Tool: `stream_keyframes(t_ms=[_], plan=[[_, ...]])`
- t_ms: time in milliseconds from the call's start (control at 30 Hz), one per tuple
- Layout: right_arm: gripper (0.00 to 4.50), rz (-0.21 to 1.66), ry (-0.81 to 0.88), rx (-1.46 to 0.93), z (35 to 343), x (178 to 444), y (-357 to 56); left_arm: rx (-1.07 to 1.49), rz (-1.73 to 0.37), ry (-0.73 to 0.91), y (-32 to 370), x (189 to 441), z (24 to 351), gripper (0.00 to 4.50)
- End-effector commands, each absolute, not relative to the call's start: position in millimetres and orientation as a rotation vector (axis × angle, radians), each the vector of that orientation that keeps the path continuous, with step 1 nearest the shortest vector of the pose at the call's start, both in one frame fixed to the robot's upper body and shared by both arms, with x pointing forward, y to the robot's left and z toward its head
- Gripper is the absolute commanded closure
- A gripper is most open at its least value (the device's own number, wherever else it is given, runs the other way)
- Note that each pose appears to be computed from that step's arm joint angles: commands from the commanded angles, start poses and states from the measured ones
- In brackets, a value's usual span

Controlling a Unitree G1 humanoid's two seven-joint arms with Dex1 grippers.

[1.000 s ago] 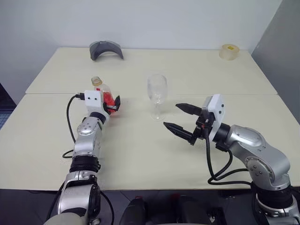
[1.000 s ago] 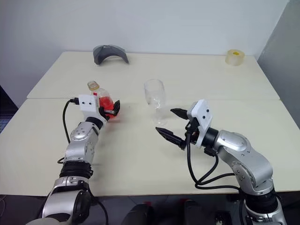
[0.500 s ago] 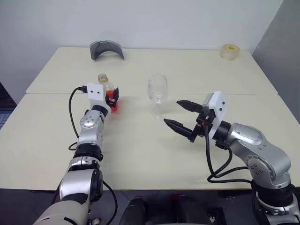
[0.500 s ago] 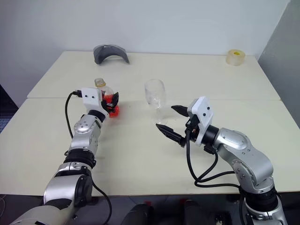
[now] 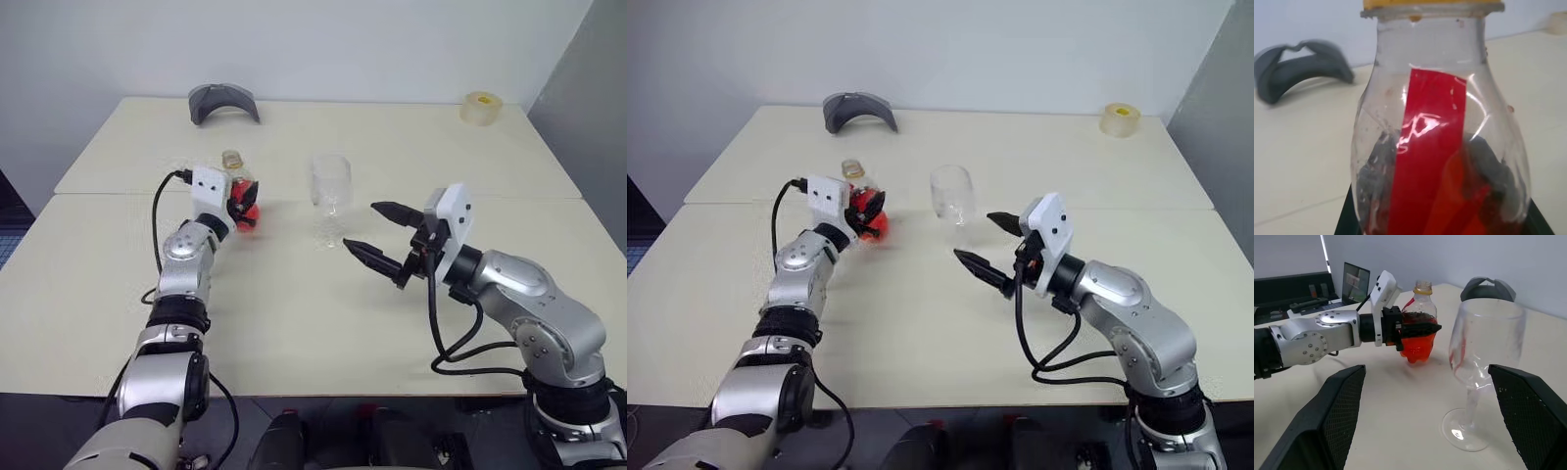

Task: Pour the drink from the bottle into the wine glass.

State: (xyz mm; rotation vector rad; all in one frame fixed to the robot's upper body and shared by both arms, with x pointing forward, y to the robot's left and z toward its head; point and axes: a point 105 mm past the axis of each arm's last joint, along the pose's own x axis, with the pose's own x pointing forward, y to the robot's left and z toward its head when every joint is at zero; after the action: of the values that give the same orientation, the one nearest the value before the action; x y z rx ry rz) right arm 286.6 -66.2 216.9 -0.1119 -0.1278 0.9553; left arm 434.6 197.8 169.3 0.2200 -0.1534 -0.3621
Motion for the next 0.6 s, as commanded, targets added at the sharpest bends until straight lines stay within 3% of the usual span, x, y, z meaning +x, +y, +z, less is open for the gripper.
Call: stream_keyframes(t_ms=[33,267,600], plan=[[0.2,0.881,-0.172,-0.075,235.7,299.2,-75.4,0.383,-0.519,-0.296,174.6,430.3,227.4,3.19],[0.2,0.877,-0.181,-0.059,245.8,314.0,-65.8,0.638,-0.647,-0.369,151.5,429.9,256.6,3.19],[0.2,0.878,-0.176,-0.058,249.4,325.6,-57.7,0.887,-0.686,-0.424,142.0,433.9,273.5,3.19]])
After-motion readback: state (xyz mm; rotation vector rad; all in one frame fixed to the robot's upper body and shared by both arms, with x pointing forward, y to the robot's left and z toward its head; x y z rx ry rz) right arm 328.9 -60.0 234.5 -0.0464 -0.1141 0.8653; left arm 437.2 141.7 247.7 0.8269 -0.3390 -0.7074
